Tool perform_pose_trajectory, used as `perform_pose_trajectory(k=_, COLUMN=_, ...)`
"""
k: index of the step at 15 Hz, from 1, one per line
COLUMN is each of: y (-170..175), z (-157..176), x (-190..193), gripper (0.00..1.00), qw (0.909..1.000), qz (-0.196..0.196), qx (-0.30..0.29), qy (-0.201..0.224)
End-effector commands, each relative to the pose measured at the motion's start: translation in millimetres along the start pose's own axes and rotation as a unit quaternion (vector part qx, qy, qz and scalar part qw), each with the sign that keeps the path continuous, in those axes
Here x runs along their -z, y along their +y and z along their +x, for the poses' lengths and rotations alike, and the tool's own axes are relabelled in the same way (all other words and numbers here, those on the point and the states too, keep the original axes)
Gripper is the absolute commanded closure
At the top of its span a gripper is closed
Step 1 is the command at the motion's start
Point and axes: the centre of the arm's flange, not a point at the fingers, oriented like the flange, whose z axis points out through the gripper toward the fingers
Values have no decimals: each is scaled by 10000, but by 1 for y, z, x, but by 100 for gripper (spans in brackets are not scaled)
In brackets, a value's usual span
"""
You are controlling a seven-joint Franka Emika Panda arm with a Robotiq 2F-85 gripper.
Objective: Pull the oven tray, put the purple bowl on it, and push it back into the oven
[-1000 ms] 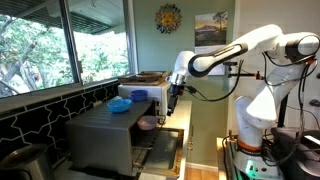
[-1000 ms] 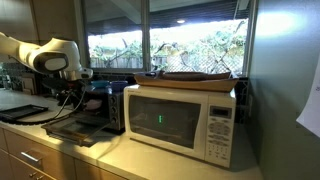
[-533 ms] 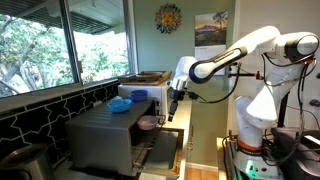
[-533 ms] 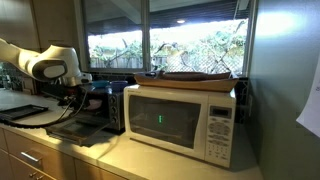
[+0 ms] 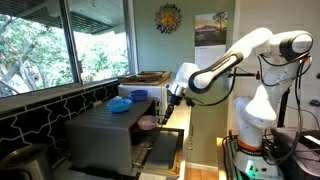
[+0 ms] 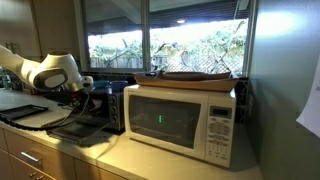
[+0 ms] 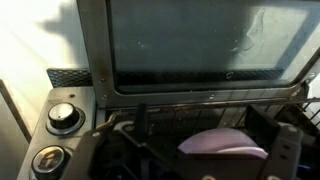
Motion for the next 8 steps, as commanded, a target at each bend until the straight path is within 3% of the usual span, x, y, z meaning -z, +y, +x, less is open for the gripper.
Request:
perform_pose_trajectory(k=1, y=2, z=-3, x=-19, gripper=0, qw=9999, qz=-41, qx=105, qy=60)
perform_pose_trajectory(k=8, y=3, z=-3, x=-16, gripper=0, qw=9998, qz=51, qx=182, qy=-66)
